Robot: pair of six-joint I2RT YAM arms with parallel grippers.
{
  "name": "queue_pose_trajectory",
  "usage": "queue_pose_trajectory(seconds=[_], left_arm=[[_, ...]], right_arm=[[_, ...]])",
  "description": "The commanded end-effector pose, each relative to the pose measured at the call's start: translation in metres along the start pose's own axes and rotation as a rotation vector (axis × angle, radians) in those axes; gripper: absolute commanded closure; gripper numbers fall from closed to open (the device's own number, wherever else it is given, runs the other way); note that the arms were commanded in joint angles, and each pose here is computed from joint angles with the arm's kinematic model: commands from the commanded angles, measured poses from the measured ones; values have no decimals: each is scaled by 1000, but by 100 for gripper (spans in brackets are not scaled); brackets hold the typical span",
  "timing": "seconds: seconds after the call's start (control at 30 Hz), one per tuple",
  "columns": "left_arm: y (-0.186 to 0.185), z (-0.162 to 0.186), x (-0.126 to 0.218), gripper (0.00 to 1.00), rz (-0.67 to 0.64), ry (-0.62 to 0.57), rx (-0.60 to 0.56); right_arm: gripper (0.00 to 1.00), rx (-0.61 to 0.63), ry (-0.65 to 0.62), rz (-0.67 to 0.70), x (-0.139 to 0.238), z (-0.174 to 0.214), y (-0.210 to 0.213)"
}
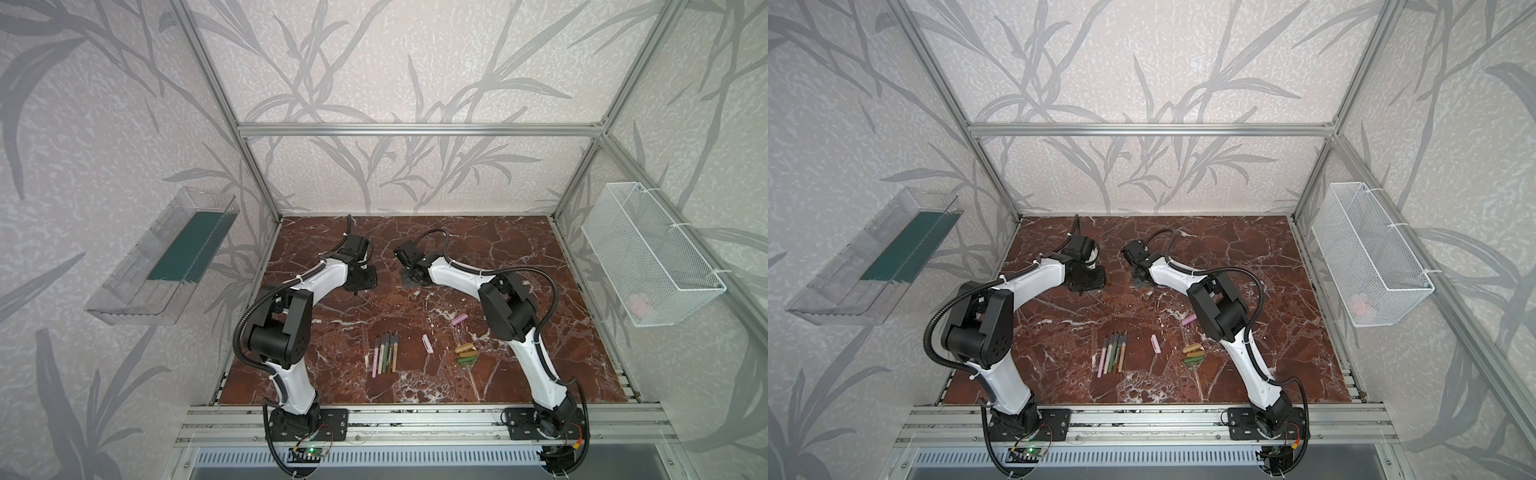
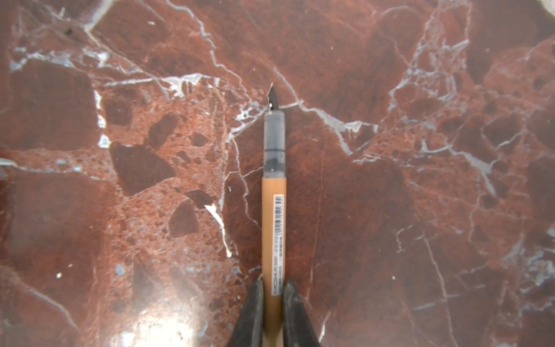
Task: Insert the pens into the pen caps
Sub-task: 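Grasp the cap upright with the left gripper while the right gripper grasps the pen, then lift the brown cap with the left gripper while the right gripper lifts the brown pen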
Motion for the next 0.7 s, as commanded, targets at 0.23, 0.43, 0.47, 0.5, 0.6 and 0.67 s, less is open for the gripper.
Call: queue_pose_trajectory(seconds=[0.23,0.43,0.47,0.5,0.6,0.67], left_arm=[[-27,-49,-20,64,-44,-39,-6],[-16,-40,-22,60,-163,-41,-33],[-15,-38,-21,60,-181,-38,-40],[-15,-36,-21,60,-199,-36,-51],[-13,-32,-22,59,-245,-37,-73],[-13,-29,-26,59,-247,-25,-74]], right_arm=[[100,-79,-20,56,27,13,-41],[100,-113,-90,17,56,17,-61],[100,-113,-106,17,62,16,-64],[100,-115,-117,17,67,17,-66],[100,-127,-135,6,78,17,-72],[100,-132,-146,0,83,16,-74]])
Point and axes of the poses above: each gripper's point midway between its finger pads, its own x axis back along the fingers, its own y axis along the line the jaws close on, z = x × y, the point moved 1 cm from there along x, back along the fingers, and after that the axes turned 2 degrees about -x, right-handed, at the moved point
